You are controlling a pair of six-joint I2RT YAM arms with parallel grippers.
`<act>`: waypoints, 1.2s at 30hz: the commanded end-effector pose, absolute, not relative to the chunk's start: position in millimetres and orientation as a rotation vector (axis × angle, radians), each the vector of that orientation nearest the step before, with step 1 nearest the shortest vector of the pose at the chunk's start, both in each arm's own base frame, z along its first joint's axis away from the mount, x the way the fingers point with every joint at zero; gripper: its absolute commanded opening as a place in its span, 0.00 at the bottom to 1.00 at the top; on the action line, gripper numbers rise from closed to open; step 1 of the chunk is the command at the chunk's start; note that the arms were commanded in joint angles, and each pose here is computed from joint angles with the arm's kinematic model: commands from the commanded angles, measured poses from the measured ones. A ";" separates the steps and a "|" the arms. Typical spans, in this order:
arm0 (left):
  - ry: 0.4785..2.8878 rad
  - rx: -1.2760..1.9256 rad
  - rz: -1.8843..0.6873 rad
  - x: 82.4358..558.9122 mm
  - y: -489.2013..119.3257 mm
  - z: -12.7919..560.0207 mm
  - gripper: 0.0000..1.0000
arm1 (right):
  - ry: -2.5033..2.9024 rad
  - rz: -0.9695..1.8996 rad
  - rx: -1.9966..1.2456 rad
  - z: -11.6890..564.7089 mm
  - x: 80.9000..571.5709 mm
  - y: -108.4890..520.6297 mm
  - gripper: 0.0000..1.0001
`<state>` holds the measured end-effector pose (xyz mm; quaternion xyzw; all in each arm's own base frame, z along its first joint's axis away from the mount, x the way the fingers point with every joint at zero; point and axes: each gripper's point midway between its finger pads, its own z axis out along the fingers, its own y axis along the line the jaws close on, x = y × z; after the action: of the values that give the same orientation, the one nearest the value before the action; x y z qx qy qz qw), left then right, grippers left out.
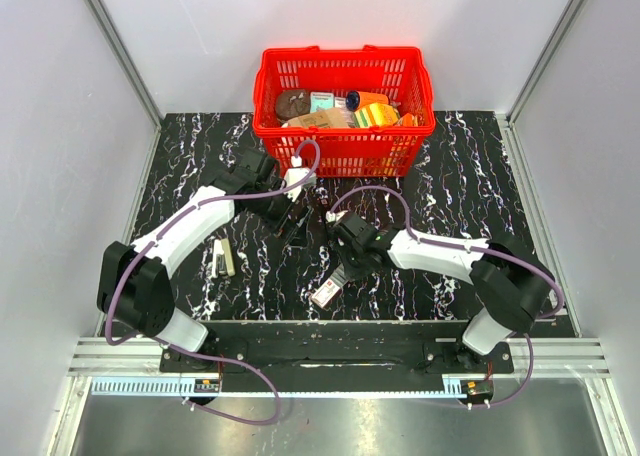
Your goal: Unload the staples from the stapler
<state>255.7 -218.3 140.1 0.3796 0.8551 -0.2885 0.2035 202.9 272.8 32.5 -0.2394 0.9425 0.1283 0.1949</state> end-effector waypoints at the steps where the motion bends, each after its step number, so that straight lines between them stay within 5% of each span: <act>1: 2.349 1.063 -0.774 266.1 -222.4 151.1 0.99 | 2.613 0.414 -0.694 43.8 208.7 286.4 0.20; 29: 2.328 1.098 -0.742 266.5 -223.1 151.5 0.99 | 2.605 0.415 -0.703 44.6 212.5 290.7 0.34; 36: 2.308 1.151 -0.728 263.9 -222.6 147.2 0.99 | 2.508 0.414 -0.650 83.0 224.6 289.5 0.32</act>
<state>256.6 -217.7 134.5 0.3923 0.8551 -0.2718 0.2025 204.7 278.6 33.5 -0.2481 0.9409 0.1313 0.1893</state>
